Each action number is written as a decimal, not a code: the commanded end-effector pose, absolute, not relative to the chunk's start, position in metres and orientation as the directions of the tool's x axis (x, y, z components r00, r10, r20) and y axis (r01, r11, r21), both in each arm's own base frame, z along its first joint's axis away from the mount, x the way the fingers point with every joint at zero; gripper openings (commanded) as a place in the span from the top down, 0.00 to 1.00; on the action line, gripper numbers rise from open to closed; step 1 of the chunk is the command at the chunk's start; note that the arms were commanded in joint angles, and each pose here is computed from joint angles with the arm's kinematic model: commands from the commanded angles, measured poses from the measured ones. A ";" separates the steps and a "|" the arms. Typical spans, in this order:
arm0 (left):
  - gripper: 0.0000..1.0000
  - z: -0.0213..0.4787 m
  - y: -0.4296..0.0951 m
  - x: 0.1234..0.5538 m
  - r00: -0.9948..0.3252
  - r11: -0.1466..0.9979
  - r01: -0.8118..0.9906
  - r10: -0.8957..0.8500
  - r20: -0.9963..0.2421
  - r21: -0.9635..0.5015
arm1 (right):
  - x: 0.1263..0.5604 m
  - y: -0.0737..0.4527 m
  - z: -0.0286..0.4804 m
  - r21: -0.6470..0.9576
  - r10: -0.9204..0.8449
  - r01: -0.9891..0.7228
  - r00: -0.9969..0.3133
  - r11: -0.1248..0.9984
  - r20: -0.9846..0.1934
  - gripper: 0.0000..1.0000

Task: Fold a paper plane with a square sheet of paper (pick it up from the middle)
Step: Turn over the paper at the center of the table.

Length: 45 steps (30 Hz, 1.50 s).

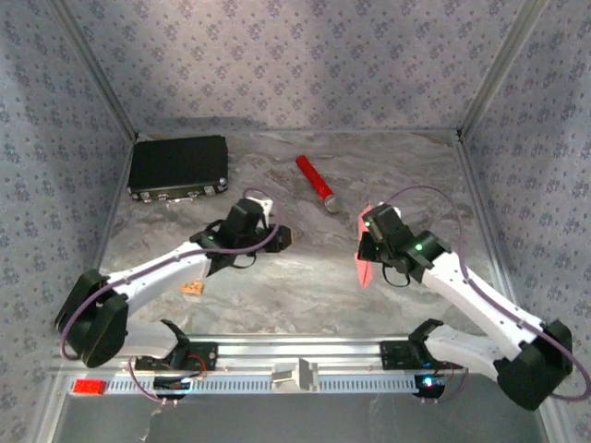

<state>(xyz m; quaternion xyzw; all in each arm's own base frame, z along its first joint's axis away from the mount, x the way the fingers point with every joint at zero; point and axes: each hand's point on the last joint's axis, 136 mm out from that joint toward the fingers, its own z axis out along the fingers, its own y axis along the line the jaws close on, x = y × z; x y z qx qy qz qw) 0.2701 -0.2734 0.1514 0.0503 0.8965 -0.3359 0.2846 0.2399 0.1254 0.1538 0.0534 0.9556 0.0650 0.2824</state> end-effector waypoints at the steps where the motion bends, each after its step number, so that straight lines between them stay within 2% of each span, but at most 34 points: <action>1: 0.70 0.162 -0.240 0.268 -0.837 0.797 0.208 -0.155 -0.524 -0.567 | 0.237 0.094 0.158 -0.133 0.047 0.143 -0.834 0.981 -0.550 0.94; 5: 0.59 0.155 -0.208 0.261 -0.777 0.827 0.183 -0.209 -0.593 -0.531 | 0.250 0.102 0.154 -0.351 -0.089 0.139 -0.823 0.926 -0.562 0.92; 9: 0.58 0.142 -0.179 0.250 -0.768 0.851 0.077 -0.281 -0.576 -0.519 | 0.253 0.137 0.141 -0.451 -0.190 0.070 -0.841 0.890 -0.506 0.94; 16: 0.54 0.150 -0.138 0.239 -0.708 0.877 -0.008 -0.344 -0.617 -0.480 | 0.250 0.205 0.095 -0.387 -0.202 -0.015 -0.870 0.922 -0.449 0.95; 22: 0.54 0.152 -0.127 0.235 -0.705 0.884 -0.023 -0.346 -0.619 -0.468 | 0.244 0.267 0.066 -0.331 -0.249 -0.120 -0.891 0.936 -0.379 0.95; 25: 0.54 0.151 -0.125 0.235 -0.707 0.888 -0.032 -0.345 -0.617 -0.459 | 0.243 0.297 0.057 -0.231 -0.252 -0.176 -0.899 0.957 -0.358 0.93; 29: 0.54 0.152 -0.128 0.237 -0.708 0.882 -0.022 -0.347 -0.615 -0.471 | 0.242 0.328 0.048 -0.005 -0.189 -0.198 -0.926 0.980 -0.327 0.87; 33: 0.54 0.149 -0.138 0.239 -0.732 0.868 -0.002 -0.340 -0.591 -0.497 | 0.246 0.349 0.062 0.252 -0.128 -0.222 -0.931 0.942 -0.341 0.71; 35: 0.54 0.146 -0.147 0.239 -0.752 0.855 0.009 -0.335 -0.567 -0.518 | 0.248 0.347 0.071 0.325 -0.096 -0.217 -0.932 0.921 -0.350 0.64; 41: 0.58 0.128 -0.186 0.242 -0.846 0.793 0.050 -0.290 -0.448 -0.608 | 0.249 0.315 0.089 0.500 0.019 -0.170 -0.936 0.849 -0.350 0.64; 45: 0.60 0.115 -0.213 0.245 -0.888 0.766 0.067 -0.247 -0.389 -0.640 | 0.251 0.283 0.089 0.611 0.141 -0.085 -0.939 0.787 -0.312 0.74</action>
